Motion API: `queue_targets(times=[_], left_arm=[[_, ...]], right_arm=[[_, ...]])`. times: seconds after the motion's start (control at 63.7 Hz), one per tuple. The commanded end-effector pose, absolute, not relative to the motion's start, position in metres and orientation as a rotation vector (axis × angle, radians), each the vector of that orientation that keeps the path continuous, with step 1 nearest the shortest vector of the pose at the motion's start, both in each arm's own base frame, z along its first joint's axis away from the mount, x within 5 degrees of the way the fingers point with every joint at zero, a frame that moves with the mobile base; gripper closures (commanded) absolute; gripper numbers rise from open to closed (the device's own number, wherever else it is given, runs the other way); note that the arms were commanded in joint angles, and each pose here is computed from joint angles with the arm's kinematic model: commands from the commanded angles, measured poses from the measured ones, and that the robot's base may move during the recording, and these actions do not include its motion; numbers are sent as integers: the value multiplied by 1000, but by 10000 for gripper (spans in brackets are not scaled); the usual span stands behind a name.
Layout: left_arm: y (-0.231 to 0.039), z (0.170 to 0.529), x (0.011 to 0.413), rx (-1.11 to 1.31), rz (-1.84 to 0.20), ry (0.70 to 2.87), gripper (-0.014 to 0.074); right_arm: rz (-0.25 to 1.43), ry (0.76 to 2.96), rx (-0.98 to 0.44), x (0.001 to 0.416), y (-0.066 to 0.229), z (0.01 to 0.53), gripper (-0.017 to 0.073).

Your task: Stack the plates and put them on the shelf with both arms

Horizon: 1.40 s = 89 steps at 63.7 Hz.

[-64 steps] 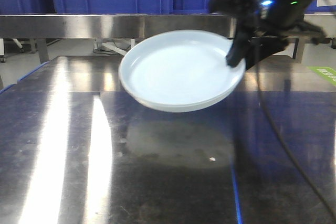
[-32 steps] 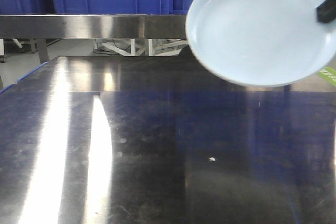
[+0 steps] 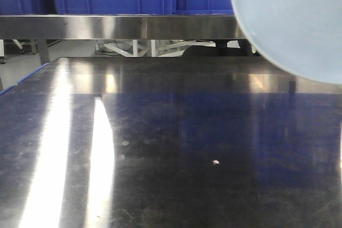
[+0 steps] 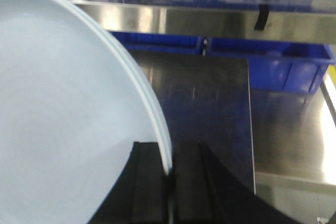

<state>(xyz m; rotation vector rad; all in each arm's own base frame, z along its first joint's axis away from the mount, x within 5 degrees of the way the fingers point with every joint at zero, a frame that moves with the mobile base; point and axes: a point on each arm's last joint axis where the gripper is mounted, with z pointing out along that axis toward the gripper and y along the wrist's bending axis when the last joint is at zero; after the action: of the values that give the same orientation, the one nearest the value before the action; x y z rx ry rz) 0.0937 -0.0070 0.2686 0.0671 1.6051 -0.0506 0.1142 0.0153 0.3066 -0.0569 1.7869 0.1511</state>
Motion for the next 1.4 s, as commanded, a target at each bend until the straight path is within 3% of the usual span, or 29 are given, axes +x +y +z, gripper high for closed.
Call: queue_targets(times=[0.0, 0.392, 1.381], left_arm=[[-5, 285, 94, 40, -37, 1502, 513], [-5, 285, 94, 40, -37, 1502, 513], [-5, 285, 94, 40, -37, 1502, 513]], right_arm=[[148, 1588, -49, 99, 12, 324, 512], [241, 1397, 14, 52, 8, 314, 512], [242, 1398, 14, 49, 7, 308, 512]])
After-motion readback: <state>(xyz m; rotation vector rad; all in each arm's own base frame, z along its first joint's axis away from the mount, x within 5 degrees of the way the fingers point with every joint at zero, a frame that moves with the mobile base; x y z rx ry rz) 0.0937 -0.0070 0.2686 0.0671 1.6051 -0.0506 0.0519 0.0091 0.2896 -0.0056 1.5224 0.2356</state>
